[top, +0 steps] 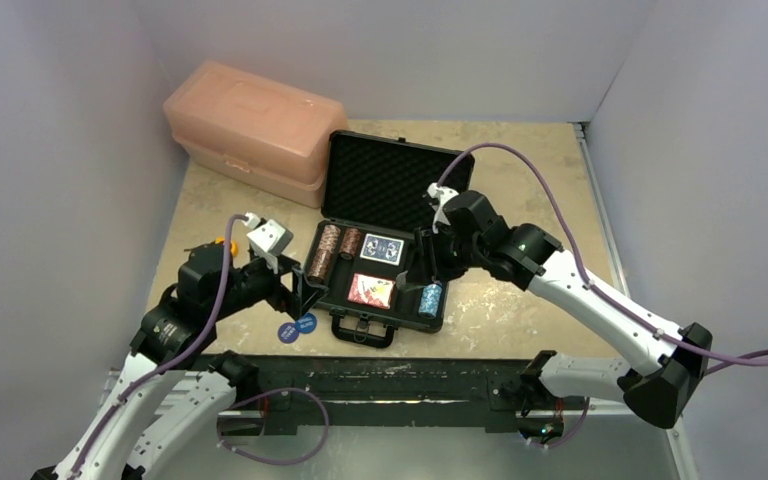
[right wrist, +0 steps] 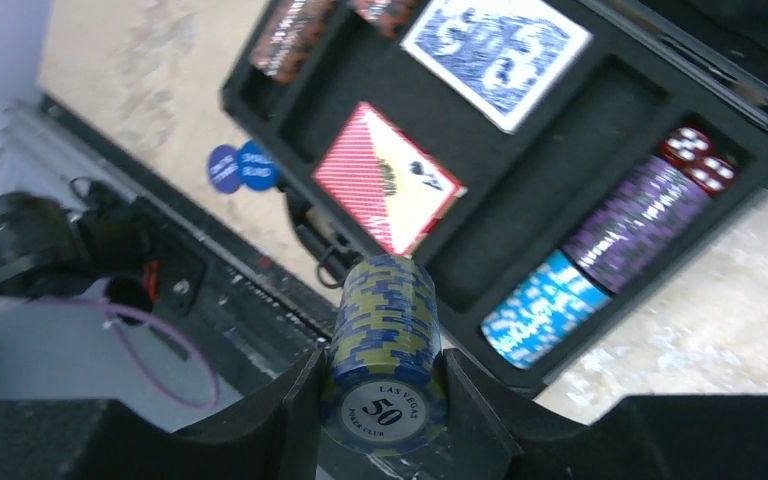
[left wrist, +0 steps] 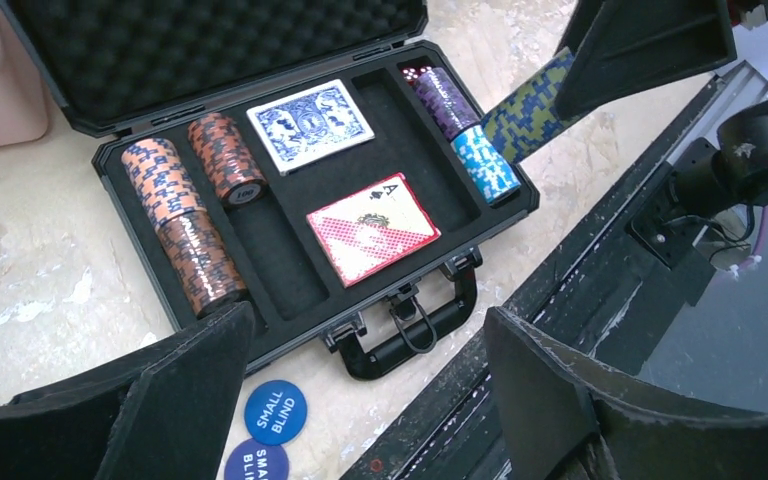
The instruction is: Pack up texas hold em set
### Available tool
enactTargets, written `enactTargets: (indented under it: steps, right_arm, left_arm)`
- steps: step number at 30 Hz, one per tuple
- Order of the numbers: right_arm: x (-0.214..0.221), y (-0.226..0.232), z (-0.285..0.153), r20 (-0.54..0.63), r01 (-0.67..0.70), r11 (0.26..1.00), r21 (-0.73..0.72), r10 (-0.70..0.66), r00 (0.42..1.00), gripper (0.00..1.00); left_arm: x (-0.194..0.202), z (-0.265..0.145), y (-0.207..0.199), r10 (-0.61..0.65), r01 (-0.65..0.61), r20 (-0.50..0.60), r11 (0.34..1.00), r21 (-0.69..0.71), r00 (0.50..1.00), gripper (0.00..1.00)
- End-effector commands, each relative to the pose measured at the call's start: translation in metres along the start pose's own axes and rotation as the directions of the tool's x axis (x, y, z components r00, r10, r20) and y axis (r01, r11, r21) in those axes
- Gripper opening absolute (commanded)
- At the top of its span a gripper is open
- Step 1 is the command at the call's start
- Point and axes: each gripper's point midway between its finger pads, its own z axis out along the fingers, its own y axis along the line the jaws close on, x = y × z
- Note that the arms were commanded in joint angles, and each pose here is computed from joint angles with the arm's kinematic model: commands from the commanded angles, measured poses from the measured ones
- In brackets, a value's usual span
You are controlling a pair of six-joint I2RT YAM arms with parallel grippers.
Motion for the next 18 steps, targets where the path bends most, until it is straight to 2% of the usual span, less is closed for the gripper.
enactTargets:
  steps: [1, 4, 9, 18]
  right_arm:
    - [-0.032, 0.061, -0.026, 0.098, 0.189, 0.940, -0.283, -0.168, 0.981, 0.00]
    - [-0.030, 0.071, -0.029, 0.092, 0.234, 0.911, -0.340, -0.215, 0.972, 0.00]
    - [-0.029, 0.072, -0.026, 0.083, 0.259, 0.900, -0.350, -0.246, 0.966, 0.00]
    - [-0.012, 0.088, -0.020, 0.002, 0.277, 0.834, -0.478, -0.314, 0.949, 0.00]
  left_arm:
    - [-0.011, -0.006, -0.015, 0.055, -0.060, 0.071, 0.995, 0.079, 0.996, 0.85]
    - [-0.011, -0.008, -0.020, 0.066, -0.075, 0.086, 0.992, 0.105, 0.994, 0.85]
    - [-0.011, -0.006, -0.021, 0.069, -0.079, 0.084, 0.990, 0.119, 0.994, 0.85]
    - [-0.006, -0.003, -0.034, 0.071, -0.081, 0.056, 0.977, 0.198, 0.996, 0.84]
